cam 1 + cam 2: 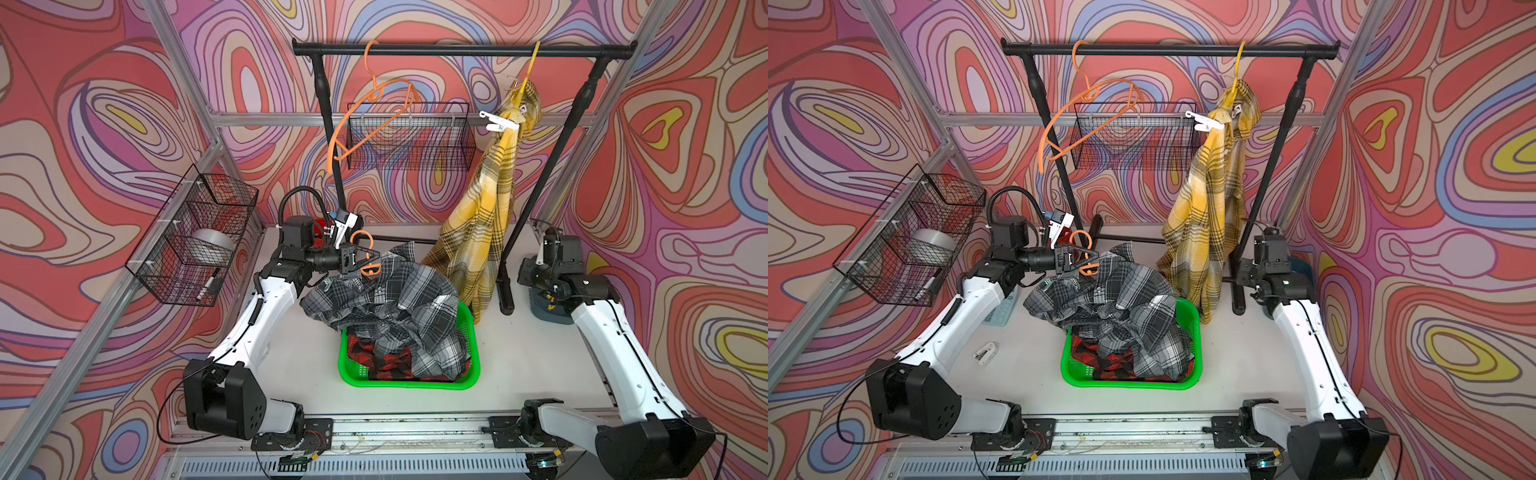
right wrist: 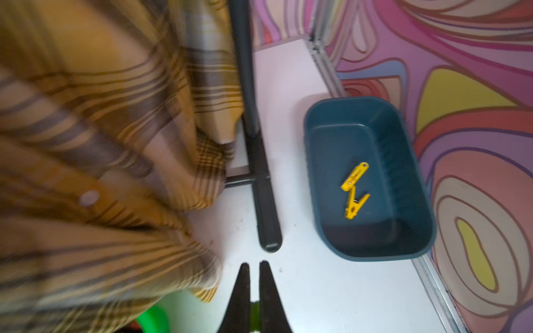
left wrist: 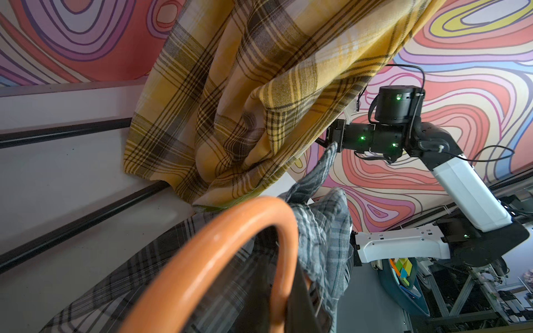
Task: Remove the clothespins securing long-sleeve shirts to the hanger
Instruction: Place the clamp in the storage box.
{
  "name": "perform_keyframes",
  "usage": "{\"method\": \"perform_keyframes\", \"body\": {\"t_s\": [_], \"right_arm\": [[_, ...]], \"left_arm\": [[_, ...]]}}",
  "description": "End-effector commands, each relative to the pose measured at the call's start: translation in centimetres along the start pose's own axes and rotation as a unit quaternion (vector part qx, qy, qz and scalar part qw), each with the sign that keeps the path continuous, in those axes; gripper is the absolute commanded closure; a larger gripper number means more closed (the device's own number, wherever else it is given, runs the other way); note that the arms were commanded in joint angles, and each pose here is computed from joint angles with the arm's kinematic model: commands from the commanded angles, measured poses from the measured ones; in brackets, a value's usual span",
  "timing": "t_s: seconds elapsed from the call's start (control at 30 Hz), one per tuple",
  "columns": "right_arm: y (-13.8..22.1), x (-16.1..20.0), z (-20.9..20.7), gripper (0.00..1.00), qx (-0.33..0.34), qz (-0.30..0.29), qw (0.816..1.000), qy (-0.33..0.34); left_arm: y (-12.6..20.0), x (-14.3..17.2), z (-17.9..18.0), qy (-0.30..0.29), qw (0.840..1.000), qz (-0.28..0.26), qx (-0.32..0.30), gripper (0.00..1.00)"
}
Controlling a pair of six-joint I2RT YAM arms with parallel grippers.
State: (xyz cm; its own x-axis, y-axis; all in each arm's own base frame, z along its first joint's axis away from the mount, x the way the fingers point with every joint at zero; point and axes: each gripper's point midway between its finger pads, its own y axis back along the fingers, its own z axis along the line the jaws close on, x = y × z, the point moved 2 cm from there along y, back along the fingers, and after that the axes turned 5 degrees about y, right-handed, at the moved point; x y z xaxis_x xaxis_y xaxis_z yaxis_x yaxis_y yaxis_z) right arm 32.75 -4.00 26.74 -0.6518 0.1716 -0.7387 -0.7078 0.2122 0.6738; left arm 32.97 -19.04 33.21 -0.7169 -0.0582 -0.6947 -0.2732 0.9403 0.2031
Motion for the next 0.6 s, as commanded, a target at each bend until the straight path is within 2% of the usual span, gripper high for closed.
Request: {"method": "perform_keyframes", "body": {"t_s": [0.0,0.13,0.4,0.43,0.5,0.57], "right_arm": [[-2.1,-1.8,-2.5,1.0,0.03,-0.04,0.997,-0.061],[-4.8,-3.1,-5.5,1.0,0.102,-0.081,0.988,-0.088],[-13.2,-1.4,-9.4,1.0,0.134,-0.04,0.981,-0.133],[-14.1,-1.1,-9.6,0.93,0.139,-0.03,0.98,-0.136],[-15.7,-0.7,-9.5,0.69,0.132,-0.011,0.981,-0.141],[-16.2,-0.9,-9.1,0.53,0.12,-0.01,0.982,-0.145]], "left_arm": [[0.7,-0.9,-1.0,-0.025,0.999,-0.02,-0.001,1.0],[0.9,-1.1,-1.1,-0.025,0.999,-0.026,-0.002,1.0],[1.2,-1.1,-1.1,-0.024,0.999,-0.035,-0.004,1.0],[1.2,-1.1,-1.0,-0.023,0.999,-0.035,-0.003,1.0],[1.1,-1.2,-1.0,-0.022,0.999,-0.035,-0.001,1.0],[1.1,-1.2,-1.0,-0.022,0.999,-0.035,-0.001,1.0]]}}
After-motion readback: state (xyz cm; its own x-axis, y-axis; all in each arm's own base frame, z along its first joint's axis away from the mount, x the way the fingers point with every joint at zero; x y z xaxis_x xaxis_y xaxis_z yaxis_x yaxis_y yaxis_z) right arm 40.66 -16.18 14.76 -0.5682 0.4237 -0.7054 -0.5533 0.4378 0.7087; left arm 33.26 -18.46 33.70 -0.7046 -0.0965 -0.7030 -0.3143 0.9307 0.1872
